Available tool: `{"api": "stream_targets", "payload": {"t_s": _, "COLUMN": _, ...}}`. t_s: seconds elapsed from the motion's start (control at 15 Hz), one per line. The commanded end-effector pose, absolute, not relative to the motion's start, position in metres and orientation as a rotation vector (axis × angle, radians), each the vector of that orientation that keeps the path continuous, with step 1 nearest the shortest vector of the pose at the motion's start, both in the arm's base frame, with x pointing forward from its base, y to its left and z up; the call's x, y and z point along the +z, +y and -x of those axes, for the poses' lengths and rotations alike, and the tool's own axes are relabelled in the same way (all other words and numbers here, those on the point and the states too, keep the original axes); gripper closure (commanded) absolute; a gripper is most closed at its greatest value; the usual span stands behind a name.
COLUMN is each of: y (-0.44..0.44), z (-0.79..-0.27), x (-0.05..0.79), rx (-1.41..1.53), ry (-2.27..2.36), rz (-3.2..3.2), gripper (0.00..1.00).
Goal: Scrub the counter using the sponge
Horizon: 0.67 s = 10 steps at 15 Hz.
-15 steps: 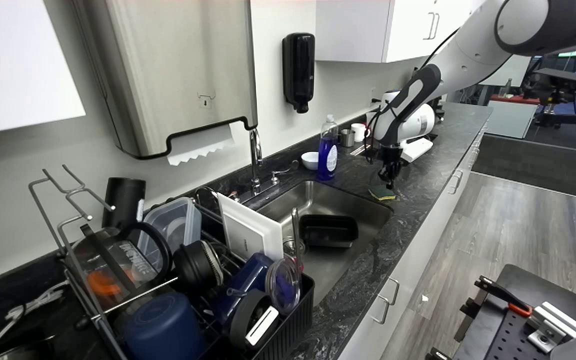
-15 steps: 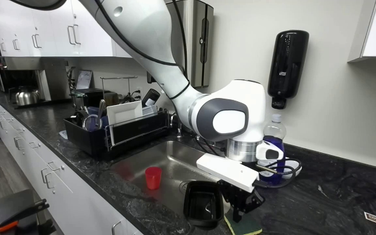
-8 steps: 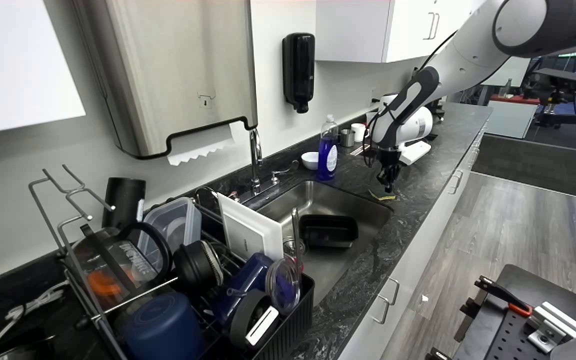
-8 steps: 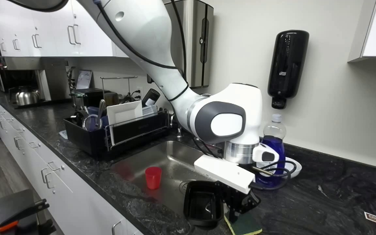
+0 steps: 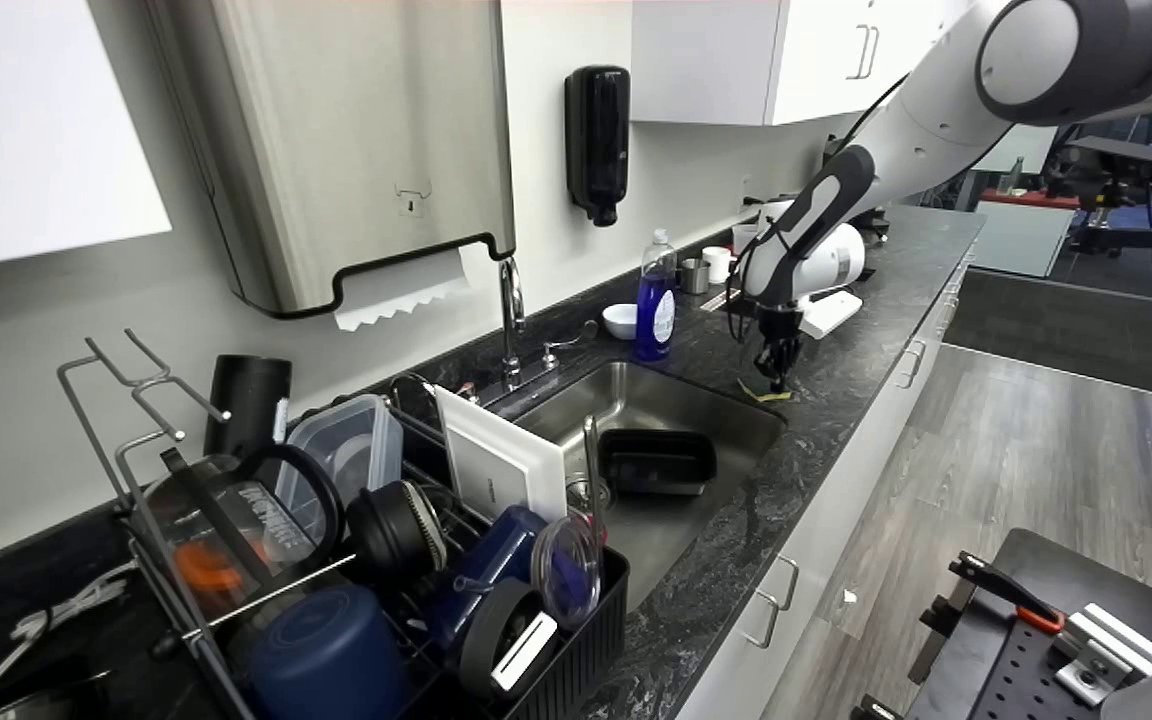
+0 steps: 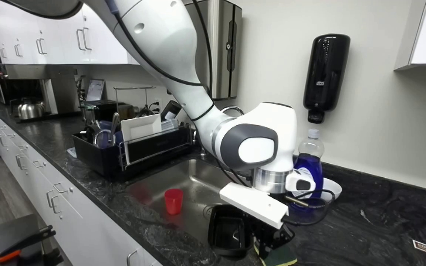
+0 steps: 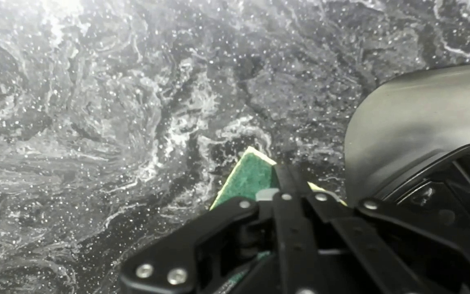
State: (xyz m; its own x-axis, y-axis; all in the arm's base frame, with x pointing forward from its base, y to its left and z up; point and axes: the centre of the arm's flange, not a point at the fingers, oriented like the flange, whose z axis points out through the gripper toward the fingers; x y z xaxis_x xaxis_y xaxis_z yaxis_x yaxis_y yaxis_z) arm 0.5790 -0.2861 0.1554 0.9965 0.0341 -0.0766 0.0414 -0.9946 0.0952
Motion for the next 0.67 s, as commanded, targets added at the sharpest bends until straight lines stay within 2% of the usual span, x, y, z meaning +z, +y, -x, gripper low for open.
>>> {"api": "stream_targets", "payload": {"t_s": 0.0, "y": -0.29, "z": -0.582, "x": 0.151, "rx": -0.086, "ry": 0.097, "rz": -3.033, "gripper": 1.0}}
{"api": "stream_targets", "payload": {"t_s": 0.6, "y": -0.29, "z": -0.595, "x": 0.153, "rx": -0.011, "ry": 0.139, "rz": -3.016, "gripper": 1.0}}
